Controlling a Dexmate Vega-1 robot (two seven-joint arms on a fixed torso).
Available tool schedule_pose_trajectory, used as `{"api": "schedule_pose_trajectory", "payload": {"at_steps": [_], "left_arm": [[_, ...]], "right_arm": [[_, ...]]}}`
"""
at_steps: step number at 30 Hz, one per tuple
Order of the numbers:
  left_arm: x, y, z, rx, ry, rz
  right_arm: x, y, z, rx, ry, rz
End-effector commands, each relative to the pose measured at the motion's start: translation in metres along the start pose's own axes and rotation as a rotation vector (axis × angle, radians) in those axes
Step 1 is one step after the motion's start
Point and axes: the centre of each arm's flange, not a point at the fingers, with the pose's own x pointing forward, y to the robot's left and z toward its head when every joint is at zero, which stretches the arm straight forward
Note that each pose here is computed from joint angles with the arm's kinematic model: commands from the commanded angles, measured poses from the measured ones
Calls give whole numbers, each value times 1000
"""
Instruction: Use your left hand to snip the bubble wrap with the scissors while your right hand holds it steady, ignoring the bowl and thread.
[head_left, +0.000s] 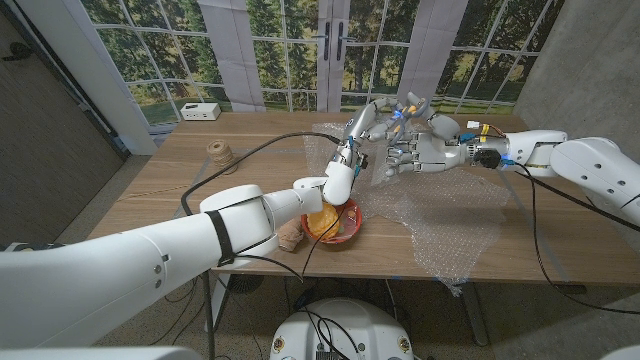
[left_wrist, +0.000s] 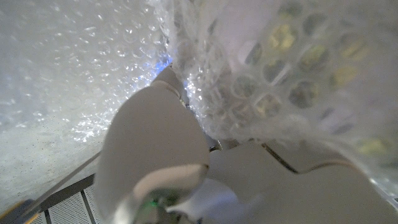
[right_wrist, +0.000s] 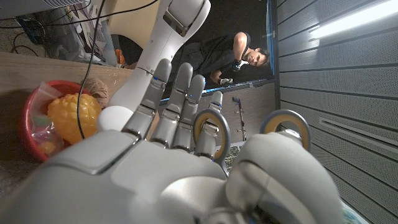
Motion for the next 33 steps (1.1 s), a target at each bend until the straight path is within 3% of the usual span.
{"api": "schedule_pose_trajectory", "payload": {"at_steps": [1, 25, 33], "left_arm": [[-1, 3, 3, 12, -27, 16], [-2, 8, 4, 33, -71, 23], [-2, 11, 1, 36, -57, 26]], "right_arm": [[1, -1, -1, 8, 18, -3], [0, -8, 3, 4, 47, -14], [1, -12, 0, 44, 27, -11]]}}
